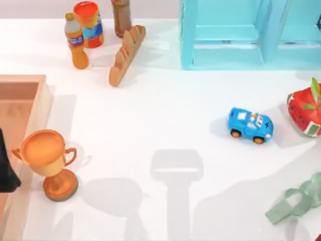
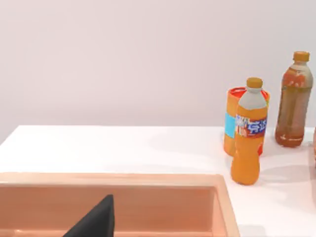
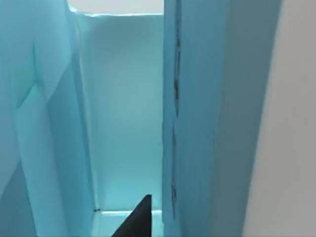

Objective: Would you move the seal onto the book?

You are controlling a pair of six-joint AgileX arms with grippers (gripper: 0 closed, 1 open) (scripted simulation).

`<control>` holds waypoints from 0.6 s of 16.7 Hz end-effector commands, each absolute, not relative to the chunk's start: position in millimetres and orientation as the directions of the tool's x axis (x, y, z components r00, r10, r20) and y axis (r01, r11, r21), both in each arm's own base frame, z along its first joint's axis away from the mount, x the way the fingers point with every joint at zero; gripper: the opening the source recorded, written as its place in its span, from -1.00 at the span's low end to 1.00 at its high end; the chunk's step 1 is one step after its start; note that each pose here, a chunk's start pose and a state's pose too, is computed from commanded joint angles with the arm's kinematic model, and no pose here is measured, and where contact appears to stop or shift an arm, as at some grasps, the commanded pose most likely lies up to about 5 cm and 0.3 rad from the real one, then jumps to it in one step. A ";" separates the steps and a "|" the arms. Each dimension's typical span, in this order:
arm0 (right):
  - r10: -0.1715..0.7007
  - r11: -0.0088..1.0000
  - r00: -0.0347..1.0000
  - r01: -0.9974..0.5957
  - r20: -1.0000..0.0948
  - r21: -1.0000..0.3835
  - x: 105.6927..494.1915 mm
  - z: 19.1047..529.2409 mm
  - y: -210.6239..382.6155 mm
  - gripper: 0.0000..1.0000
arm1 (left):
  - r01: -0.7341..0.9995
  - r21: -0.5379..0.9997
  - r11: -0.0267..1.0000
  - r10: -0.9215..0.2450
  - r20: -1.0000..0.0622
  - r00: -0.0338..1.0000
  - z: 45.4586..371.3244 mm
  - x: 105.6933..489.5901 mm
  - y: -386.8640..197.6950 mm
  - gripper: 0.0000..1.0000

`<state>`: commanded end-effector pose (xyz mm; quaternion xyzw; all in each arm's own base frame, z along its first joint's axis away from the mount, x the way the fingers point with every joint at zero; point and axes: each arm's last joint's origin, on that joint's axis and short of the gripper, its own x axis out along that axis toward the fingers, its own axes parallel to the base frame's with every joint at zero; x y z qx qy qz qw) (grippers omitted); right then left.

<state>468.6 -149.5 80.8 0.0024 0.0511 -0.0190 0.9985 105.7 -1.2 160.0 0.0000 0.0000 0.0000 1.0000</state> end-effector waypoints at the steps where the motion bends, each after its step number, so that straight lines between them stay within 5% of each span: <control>1: -0.038 0.999 0.994 0.038 -0.102 0.003 468.6 80.8 -149.5 0.10 | 0.000 0.000 1.000 0.000 0.000 1.000 160.0 105.7 -1.2 1.00; 8: -0.038 0.999 0.994 0.038 -0.102 0.003 468.6 80.8 -149.5 -0.96 | 0.000 0.000 1.000 0.000 0.000 1.000 160.0 105.7 -1.2 1.00; 10: -0.038 0.999 0.994 0.038 -0.102 0.003 468.6 80.8 -149.5 -1.00 | 0.000 0.000 1.000 0.000 0.000 1.000 160.0 105.7 -1.2 1.00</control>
